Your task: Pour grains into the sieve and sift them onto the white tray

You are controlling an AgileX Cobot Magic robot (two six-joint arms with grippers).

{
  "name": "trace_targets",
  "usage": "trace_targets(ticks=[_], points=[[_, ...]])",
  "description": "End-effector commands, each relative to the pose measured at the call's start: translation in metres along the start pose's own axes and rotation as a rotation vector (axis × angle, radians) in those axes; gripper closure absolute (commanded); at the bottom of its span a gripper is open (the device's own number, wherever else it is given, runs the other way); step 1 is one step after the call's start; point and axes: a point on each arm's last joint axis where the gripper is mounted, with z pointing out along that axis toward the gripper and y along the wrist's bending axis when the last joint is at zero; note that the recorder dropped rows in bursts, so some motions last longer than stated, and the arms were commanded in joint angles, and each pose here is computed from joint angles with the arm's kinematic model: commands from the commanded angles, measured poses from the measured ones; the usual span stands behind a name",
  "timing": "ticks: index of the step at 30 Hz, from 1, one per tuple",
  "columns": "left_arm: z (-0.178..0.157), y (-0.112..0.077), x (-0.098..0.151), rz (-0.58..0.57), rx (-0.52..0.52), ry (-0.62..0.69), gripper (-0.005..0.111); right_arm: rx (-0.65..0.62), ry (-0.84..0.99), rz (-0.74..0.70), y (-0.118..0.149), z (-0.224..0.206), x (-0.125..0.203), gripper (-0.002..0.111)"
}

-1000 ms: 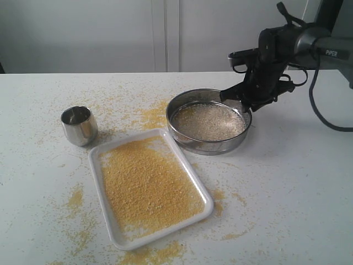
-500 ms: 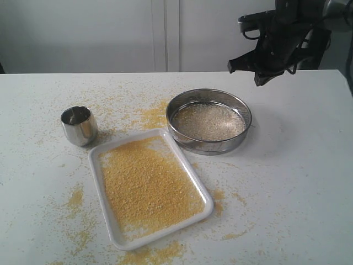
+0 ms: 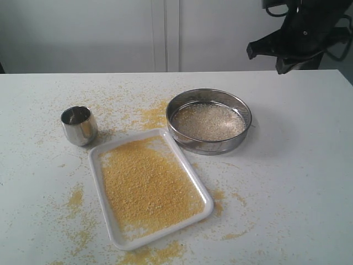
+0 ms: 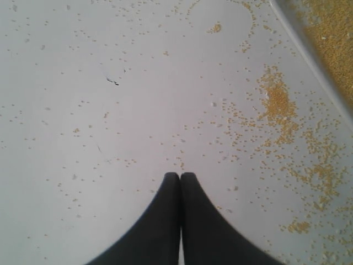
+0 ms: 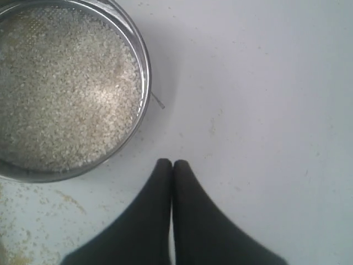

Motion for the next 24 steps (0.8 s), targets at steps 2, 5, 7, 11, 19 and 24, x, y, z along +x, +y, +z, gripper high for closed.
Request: trace_targets(ticks=[2, 5, 7, 11, 19, 24], points=[[-0.001, 0.0, 0.002, -0.011, 0.004, 0.004, 0.106, 0.011, -0.014, -0.012, -0.005, -0.016, 0.02, 0.108], [-0.001, 0.0, 0.002, -0.011, 0.004, 0.004, 0.106, 0.009, -0.042, -0.014, -0.005, -0.025, 0.032, 0.108], [-0.001, 0.0, 0.002, -0.011, 0.004, 0.004, 0.106, 0.008, -0.077, -0.014, -0.005, -0.033, 0.038, 0.108], [-0.001, 0.0, 0.002, -0.011, 0.004, 0.004, 0.106, 0.007, -0.126, -0.014, -0.006, -0.05, 0.054, 0.108], [-0.001, 0.0, 0.002, -0.011, 0.004, 0.004, 0.106, 0.005, -0.208, -0.009, -0.008, -0.086, 0.089, 0.108], [-0.001, 0.0, 0.002, -0.011, 0.004, 0.004, 0.106, 0.003, -0.27, -0.007, -0.008, -0.103, 0.113, 0.108]])
